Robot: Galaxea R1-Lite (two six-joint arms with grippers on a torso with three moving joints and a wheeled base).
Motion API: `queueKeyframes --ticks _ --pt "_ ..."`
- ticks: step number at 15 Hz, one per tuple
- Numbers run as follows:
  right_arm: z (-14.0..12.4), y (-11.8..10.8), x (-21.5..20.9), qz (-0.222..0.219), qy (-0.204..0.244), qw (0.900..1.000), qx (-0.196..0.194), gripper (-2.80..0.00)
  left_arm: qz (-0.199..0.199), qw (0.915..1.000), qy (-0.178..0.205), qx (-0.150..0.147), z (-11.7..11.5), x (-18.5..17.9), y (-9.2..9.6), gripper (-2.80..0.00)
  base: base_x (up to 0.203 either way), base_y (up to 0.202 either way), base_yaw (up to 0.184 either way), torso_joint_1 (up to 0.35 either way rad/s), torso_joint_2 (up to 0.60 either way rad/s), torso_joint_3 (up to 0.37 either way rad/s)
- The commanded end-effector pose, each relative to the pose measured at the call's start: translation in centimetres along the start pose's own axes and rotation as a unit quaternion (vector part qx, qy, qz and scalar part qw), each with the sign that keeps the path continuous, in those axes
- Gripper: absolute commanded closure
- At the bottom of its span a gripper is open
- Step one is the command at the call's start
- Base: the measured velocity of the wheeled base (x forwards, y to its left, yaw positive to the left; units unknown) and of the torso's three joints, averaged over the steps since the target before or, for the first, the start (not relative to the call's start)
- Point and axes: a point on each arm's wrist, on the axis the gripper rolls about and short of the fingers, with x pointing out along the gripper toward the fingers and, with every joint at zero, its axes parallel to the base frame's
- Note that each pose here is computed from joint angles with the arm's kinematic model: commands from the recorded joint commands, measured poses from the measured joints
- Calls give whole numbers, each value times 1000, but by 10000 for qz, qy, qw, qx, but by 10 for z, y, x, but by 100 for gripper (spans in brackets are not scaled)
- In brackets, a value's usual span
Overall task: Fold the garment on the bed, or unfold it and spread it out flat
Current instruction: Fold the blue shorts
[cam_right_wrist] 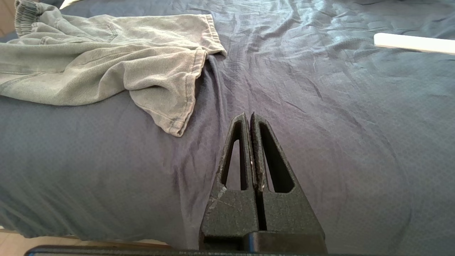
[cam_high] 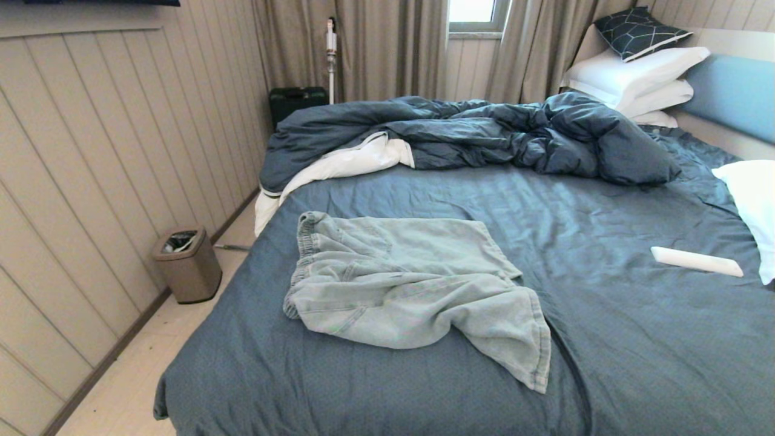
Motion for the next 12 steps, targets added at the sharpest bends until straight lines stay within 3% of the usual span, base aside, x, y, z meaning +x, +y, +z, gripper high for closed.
queueKeyframes --ticks 1,12 --pt "0 0 0 4 7 10000 -1 0 0 10000 5 0 0 0 0 0 0 0 0 0 0 0" --pt "1 0 0 3 -16 10000 -46 0 0 10000 6 53 0 0 0 0 0 0 0 0 0 0"
